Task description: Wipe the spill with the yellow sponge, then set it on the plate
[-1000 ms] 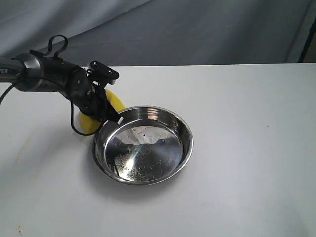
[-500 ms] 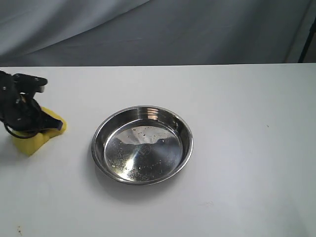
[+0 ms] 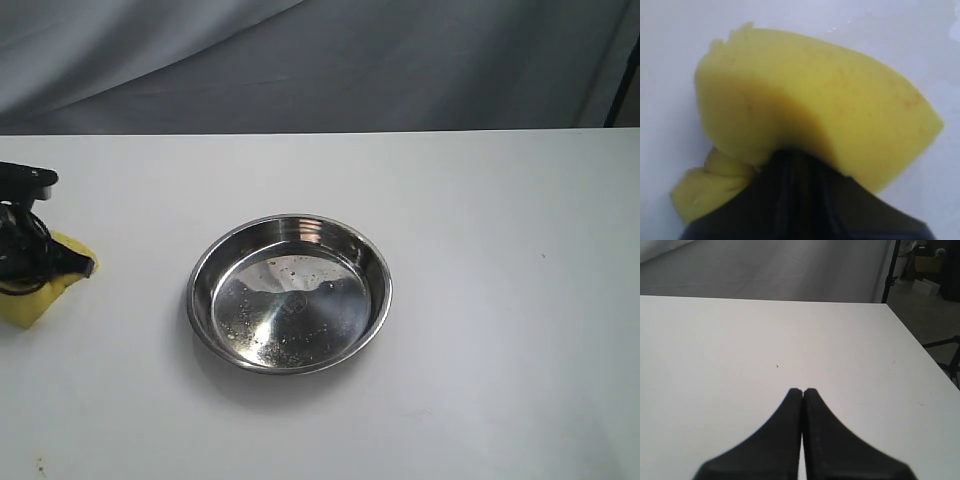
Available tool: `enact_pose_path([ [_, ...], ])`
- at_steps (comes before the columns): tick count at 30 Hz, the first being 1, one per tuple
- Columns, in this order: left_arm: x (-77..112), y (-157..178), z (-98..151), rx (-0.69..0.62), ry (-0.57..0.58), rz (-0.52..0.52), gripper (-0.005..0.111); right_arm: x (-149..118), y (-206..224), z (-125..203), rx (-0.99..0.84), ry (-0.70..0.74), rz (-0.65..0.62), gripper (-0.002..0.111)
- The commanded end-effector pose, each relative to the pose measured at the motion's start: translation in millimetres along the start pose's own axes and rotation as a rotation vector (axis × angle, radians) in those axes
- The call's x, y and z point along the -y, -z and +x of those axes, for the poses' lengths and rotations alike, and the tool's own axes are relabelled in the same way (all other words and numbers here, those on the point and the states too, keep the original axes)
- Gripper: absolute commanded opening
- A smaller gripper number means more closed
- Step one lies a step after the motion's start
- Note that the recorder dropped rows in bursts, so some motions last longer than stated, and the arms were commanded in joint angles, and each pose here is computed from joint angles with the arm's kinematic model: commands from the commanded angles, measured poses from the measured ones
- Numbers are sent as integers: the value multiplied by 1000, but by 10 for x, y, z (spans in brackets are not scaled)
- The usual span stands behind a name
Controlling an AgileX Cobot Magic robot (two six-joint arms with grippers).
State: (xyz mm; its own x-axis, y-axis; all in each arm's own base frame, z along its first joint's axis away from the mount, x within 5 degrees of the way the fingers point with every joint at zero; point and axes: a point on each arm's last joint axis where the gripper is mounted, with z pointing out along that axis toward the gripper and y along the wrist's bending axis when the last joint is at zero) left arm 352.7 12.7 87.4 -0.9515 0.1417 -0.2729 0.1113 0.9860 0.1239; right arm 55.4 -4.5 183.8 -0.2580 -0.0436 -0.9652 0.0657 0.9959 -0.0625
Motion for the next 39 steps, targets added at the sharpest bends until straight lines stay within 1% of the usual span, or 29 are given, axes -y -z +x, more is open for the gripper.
enact_pose_path([
  [1, 525, -216, 792, -554, -171, 43, 0, 5, 1, 6, 4, 8, 8, 0],
  [6, 993, -131, 838, -574, -374, 56, 0, 5, 1, 6, 4, 8, 8, 0],
  [11, 1329, -68, 902, -561, -518, 56, 0, 5, 1, 6, 4, 8, 8, 0],
  [14, 1431, -47, 929, -556, -566, 60, 0, 5, 1, 6, 4, 8, 8, 0],
  [17, 1428, -47, 930, -558, -565, 59, 0, 5, 1, 6, 4, 8, 8, 0],
  [19, 1386, -53, 921, -564, -558, 55, 0, 5, 1, 6, 4, 8, 8, 0],
  [21, 1290, -65, 906, -579, -541, 47, 0, 5, 1, 6, 4, 8, 8, 0],
  [24, 1091, -91, 887, -608, -480, 38, 0, 5, 1, 6, 4, 8, 8, 0],
  [30, 619, -182, 832, -598, -252, 66, 0, 5, 1, 6, 4, 8, 8, 0],
  [35, 238, -227, 859, -606, -21, 41, 0, 5, 1, 6, 4, 8, 8, 0],
  [37, 123, -233, 883, -617, 57, 30, 0, 5, 1, 6, 4, 8, 8, 0],
  [39, 76, -225, 909, -641, 93, 27, 0, 5, 1, 6, 4, 8, 8, 0],
])
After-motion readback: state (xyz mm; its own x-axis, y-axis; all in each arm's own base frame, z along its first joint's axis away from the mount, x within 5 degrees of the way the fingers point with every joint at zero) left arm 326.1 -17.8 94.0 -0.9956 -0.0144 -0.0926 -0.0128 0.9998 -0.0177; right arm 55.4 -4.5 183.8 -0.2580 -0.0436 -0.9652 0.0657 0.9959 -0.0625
